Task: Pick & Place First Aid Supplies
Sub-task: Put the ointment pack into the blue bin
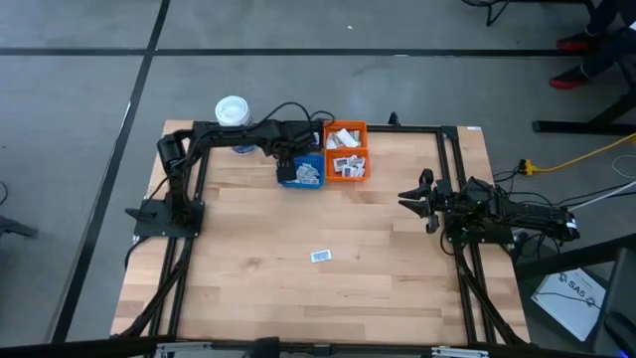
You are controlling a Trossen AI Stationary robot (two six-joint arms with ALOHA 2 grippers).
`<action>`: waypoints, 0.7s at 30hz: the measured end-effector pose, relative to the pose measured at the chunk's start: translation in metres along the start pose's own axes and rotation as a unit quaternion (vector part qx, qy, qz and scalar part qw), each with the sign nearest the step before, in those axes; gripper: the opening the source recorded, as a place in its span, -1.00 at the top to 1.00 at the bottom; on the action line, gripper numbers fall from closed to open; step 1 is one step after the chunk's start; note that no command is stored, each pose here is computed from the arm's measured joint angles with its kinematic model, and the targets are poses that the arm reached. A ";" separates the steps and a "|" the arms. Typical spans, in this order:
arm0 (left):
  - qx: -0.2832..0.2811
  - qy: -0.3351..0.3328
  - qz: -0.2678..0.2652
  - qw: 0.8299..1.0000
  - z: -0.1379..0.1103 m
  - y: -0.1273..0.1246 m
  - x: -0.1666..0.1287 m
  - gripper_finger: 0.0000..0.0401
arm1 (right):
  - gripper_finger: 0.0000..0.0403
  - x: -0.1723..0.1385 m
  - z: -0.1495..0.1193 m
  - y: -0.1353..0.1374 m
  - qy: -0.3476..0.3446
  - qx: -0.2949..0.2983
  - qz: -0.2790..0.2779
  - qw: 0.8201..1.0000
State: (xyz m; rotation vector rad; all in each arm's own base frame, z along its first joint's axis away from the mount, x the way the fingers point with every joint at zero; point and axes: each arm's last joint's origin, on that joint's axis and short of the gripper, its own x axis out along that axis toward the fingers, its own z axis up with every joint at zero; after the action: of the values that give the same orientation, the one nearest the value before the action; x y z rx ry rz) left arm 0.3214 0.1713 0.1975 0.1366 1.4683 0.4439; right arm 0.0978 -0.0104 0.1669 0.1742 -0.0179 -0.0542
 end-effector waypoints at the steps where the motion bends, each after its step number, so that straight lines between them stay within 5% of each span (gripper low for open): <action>1: 0.008 -0.005 0.008 1.000 0.001 0.000 0.000 0.16 | 0.50 0.000 0.000 0.000 0.000 0.000 0.000 1.000; 21: 0.055 -0.127 0.033 0.990 0.025 -0.018 -0.024 0.16 | 0.50 0.000 0.000 0.000 0.000 0.000 0.000 1.000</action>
State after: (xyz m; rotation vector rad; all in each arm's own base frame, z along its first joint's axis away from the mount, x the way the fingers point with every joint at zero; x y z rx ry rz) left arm 0.3491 0.1501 0.2162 0.3188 1.2405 0.3831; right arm 0.0978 -0.0104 0.1669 0.1741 -0.0179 -0.0542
